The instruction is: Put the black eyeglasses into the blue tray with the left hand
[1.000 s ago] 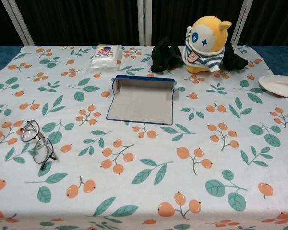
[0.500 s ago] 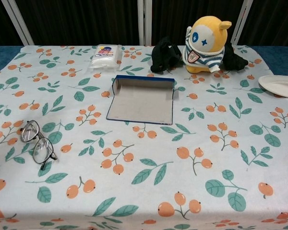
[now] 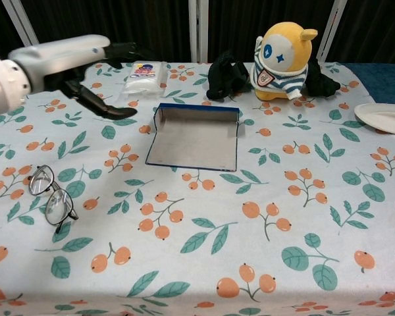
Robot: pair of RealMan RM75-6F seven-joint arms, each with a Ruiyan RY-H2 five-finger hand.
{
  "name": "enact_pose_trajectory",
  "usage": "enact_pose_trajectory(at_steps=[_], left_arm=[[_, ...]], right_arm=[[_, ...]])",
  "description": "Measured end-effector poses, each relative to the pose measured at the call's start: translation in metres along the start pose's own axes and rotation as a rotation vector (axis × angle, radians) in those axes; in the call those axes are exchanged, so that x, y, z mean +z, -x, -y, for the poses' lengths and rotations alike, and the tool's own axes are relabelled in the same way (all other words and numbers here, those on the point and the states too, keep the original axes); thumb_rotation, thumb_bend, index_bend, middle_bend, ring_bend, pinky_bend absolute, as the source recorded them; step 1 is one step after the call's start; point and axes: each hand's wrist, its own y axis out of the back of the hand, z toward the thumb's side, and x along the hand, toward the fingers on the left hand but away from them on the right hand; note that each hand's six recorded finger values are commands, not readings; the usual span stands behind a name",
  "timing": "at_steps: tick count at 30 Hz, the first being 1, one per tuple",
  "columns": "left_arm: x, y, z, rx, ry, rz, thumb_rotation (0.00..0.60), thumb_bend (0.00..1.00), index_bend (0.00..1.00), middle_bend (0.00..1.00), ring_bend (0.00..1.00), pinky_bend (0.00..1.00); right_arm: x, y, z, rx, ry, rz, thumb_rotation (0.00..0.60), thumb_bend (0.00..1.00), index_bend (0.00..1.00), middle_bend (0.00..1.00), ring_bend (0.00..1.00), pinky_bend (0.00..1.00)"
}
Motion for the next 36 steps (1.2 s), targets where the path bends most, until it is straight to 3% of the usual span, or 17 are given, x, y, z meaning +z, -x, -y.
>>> enact_pose_trajectory(at_steps=[5,13,22,27,33,36], left_arm=[[0.014,-0.037,0.015,-0.014,-0.016,-0.036,0.487,0.24,0.12,0.04,0.00,0.12],[0.020,-0.082,0.032,-0.027,-0.146,-0.095,0.489,0.24,0.15,0.04,0.00,0.12],[0.012,-0.118,0.040,-0.024,-0.238,-0.188,0.450,0.33,0.23,0.05,0.00,0.12],[0.004,-0.122,0.043,-0.024,-0.288,-0.225,0.454,0.35,0.33,0.05,0.00,0.12],[-0.009,-0.118,0.049,-0.037,-0.348,-0.238,0.493,0.36,0.39,0.05,0.00,0.12],[-0.014,-0.115,0.051,-0.045,-0.366,-0.238,0.559,0.36,0.41,0.05,0.00,0.12]], right_arm=[[-0.010,-0.002,-0.005,-0.008,0.006,0.020,0.600,0.20,0.00,0.00,0.00,0.00],[-0.015,-0.003,-0.009,-0.017,0.018,0.025,0.600,0.20,0.00,0.00,0.00,0.00],[-0.020,-0.004,-0.013,-0.026,0.022,0.033,0.600,0.20,0.00,0.00,0.00,0.00],[-0.024,-0.003,-0.015,-0.029,0.022,0.042,0.600,0.20,0.00,0.00,0.00,0.00],[-0.022,-0.003,-0.015,-0.027,0.016,0.039,0.600,0.20,0.00,0.00,0.00,0.00],[-0.019,-0.003,-0.015,-0.026,0.014,0.035,0.600,0.20,0.00,0.00,0.00,0.00]])
